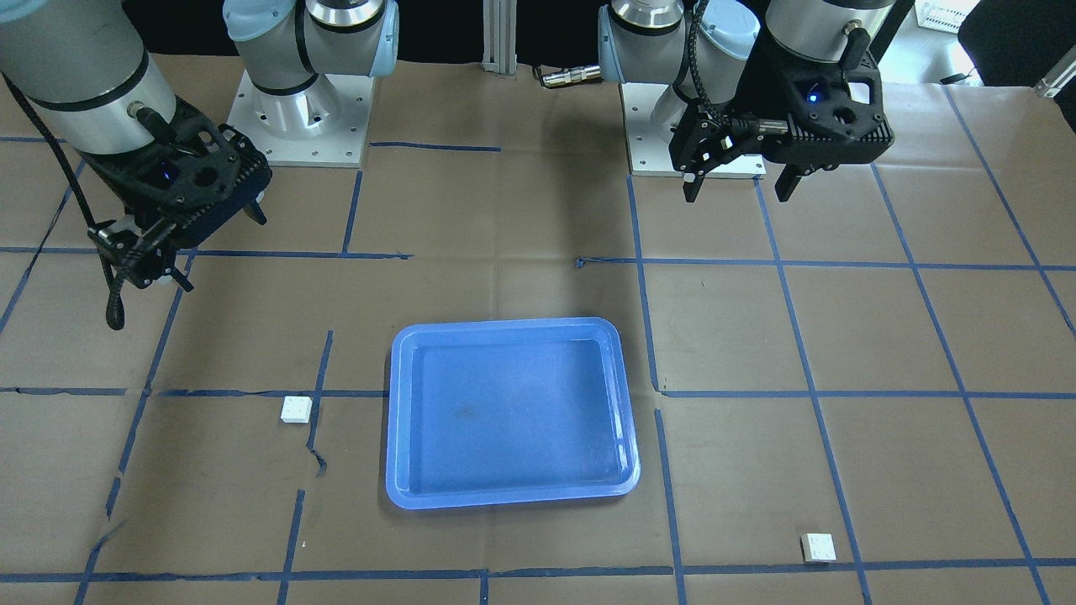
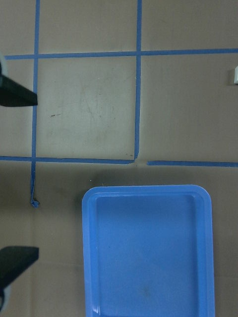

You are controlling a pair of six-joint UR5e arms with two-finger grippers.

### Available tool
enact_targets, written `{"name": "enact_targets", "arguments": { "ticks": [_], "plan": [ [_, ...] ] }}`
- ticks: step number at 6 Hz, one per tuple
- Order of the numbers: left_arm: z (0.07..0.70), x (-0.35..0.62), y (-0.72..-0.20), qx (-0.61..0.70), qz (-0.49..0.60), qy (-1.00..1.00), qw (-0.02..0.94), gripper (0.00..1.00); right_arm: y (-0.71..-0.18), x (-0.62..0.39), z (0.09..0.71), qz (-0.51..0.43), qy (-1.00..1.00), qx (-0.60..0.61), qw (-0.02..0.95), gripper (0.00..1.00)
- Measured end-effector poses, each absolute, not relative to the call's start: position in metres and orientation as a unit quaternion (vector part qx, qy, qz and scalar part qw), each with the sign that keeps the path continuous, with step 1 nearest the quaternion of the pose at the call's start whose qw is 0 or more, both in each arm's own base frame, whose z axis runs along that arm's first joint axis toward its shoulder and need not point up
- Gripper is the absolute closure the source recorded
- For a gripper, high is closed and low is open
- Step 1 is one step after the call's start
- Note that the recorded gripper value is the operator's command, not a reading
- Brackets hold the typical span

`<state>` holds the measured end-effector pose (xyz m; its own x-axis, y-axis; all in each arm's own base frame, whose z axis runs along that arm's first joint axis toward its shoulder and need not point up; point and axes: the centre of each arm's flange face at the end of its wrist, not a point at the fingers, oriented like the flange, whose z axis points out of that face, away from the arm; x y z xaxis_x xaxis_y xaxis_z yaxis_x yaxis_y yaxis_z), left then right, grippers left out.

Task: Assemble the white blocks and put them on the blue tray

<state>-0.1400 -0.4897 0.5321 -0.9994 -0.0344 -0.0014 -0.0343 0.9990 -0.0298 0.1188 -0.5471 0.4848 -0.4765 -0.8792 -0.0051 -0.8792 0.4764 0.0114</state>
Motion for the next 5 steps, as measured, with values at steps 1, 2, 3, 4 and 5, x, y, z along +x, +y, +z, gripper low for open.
{"name": "enact_targets", "arguments": {
  "ticks": [1, 2, 3, 4, 5],
  "plan": [
    [0.532, -0.139, -0.490, -0.017, -0.014, 1.000, 0.002, 0.01, -0.558, 0.116, 0.478, 0.002, -0.803, 0.596, 0.007, 0.00],
    [0.528, -0.137, -0.491, -0.016, -0.011, 1.000, 0.004, 0.01, -0.568, 0.105, 0.471, 0.005, -0.752, 0.659, 0.008, 0.00],
    [0.517, -0.130, -0.494, -0.015, -0.003, 1.000, 0.005, 0.01, -0.580, 0.080, 0.459, 0.009, -0.714, 0.700, -0.003, 0.00],
    [0.499, -0.112, -0.504, -0.009, 0.001, 1.000, 0.005, 0.01, -0.593, 0.052, 0.442, 0.029, -0.688, 0.724, -0.034, 0.00],
    [0.474, -0.081, -0.518, -0.005, -0.006, 1.000, 0.003, 0.01, -0.603, 0.028, 0.418, 0.058, -0.681, 0.726, -0.075, 0.00]
  ]
}}
